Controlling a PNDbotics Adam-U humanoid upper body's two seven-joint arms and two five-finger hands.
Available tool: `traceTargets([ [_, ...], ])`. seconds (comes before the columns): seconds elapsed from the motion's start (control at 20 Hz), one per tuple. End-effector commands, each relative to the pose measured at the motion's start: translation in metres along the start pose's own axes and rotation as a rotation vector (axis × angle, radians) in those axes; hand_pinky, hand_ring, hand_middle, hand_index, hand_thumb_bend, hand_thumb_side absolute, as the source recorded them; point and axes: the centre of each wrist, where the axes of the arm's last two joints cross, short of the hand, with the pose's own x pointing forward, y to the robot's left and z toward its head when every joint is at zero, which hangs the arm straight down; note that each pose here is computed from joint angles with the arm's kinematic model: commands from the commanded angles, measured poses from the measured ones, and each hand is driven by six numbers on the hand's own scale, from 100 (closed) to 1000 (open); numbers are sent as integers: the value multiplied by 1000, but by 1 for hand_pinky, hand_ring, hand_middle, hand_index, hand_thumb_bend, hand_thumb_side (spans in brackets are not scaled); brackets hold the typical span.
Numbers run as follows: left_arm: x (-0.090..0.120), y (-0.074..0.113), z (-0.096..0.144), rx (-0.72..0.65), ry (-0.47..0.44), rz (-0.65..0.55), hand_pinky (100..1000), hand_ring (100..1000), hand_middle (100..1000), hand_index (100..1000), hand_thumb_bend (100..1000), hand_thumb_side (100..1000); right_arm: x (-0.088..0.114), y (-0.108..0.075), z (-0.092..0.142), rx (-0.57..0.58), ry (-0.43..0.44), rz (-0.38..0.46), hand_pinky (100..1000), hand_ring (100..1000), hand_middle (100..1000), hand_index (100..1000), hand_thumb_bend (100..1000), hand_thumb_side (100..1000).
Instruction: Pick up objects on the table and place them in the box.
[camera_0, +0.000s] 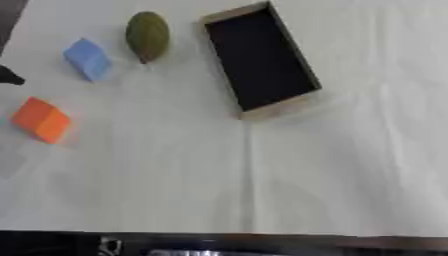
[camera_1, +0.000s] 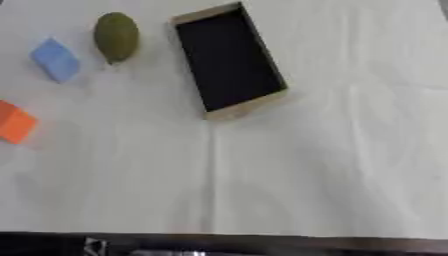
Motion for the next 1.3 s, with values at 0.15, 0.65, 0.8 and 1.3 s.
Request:
traceTargets([
  [0.15,-9,10,-5,-29,-2,-11,925,900,886,942,541,100,5,-2,-7,4,-30,-5,854,802,739,888,100,621],
  [0.65,-14,9,-27,-66,-51,26,921,901,895,940,510,100,6,0,-8,3,-28,-19,855,801,733,889,100,620],
  [0.8,-12,10,-33,-65,-64,28,920,900,894,939,518,100,6,1,-8,4,-28,-22,855,801,732,889,100,622],
  [1.3,-13,4,-47,-112,-73,29,906,891,875,923,485,100,6,2,-7,3,-23,-31,855,801,727,889,100,623],
])
